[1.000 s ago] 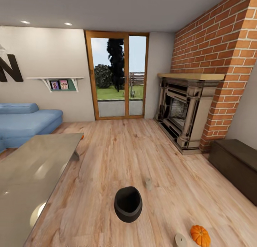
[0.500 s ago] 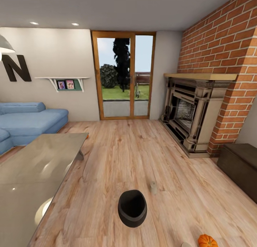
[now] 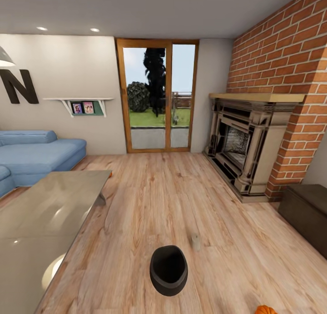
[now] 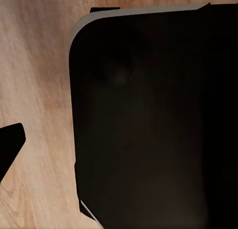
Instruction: Place each of the two pumpkins and all three candles from the living room inside a cabinet in the living room (use any cabinet), then make sure every cabinet is closed, and position the cauldron so it is next to a table in the living room.
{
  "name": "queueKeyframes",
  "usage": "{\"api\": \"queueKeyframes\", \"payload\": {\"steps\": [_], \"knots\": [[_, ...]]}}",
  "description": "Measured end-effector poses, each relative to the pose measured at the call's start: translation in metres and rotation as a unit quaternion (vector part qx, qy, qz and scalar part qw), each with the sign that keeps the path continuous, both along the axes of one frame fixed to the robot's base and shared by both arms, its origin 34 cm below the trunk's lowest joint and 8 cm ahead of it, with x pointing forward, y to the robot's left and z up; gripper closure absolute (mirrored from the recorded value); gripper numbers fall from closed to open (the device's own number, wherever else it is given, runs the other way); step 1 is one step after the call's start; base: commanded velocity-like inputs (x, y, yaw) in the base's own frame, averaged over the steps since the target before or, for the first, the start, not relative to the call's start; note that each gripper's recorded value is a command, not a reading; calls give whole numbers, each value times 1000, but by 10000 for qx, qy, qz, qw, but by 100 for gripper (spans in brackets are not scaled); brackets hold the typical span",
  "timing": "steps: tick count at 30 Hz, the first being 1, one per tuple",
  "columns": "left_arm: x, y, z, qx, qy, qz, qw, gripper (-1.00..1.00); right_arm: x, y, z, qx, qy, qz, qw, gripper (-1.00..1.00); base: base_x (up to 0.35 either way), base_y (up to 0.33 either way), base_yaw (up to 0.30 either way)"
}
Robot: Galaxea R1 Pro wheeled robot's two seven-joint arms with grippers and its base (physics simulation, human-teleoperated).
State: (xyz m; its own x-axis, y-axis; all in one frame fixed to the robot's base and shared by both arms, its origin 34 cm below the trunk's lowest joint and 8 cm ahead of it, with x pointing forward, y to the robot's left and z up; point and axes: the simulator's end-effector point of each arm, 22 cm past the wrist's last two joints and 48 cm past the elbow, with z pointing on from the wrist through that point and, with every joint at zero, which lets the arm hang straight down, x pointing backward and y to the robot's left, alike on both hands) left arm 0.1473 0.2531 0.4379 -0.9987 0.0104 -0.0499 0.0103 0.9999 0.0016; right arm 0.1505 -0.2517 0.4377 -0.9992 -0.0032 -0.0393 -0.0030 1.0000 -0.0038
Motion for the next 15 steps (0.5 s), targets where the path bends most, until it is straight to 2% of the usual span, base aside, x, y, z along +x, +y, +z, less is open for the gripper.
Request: {"api": "queueKeyframes", "payload": {"steps": [3, 5, 7, 8, 9, 10, 11, 14, 15], "knots": [[7, 0, 0, -9, -54, -4, 10000, -100, 23, 0, 1, -5, -279, -22, 9996, -100, 26, 0, 0], [25, 0, 0, -12, -189, 2, 9998, -100, 46, -1, 3, -7, -530, -39, 9986, -100, 13, 0, 0], [62, 1, 2, -12, -469, 19, 9989, -100, 89, -1, 10, -5, -982, -58, 9952, -100, 7, 0, 0], [88, 1, 5, -14, -608, 28, 9981, -100, 121, 0, 18, -4, -1304, -64, 9914, -100, 4, 0, 0], [103, 1, 7, -14, -667, 32, 9978, -100, 139, 0, 23, -5, -1456, -70, 9893, -100, 3, 0, 0], [129, 0, 12, -15, -747, 38, 9972, -100, 166, 1, 32, -3, -1619, -72, 9868, -100, 2, 0, 0], [161, 0, 19, -17, -833, 46, 9965, -100, 189, 5, 41, 14, -1687, -79, 9856, -100, 1, 0, 0], [203, 0, 34, -16, -979, 57, 9952, -100, 215, 8, 55, 32, -1676, -88, 9858, -100, 0, 0, 0], [229, -1, 46, -20, -1124, 61, 9936, -100, 234, 10, 64, 41, -1716, -87, 9851, -100, 0, 0, 0]]}}
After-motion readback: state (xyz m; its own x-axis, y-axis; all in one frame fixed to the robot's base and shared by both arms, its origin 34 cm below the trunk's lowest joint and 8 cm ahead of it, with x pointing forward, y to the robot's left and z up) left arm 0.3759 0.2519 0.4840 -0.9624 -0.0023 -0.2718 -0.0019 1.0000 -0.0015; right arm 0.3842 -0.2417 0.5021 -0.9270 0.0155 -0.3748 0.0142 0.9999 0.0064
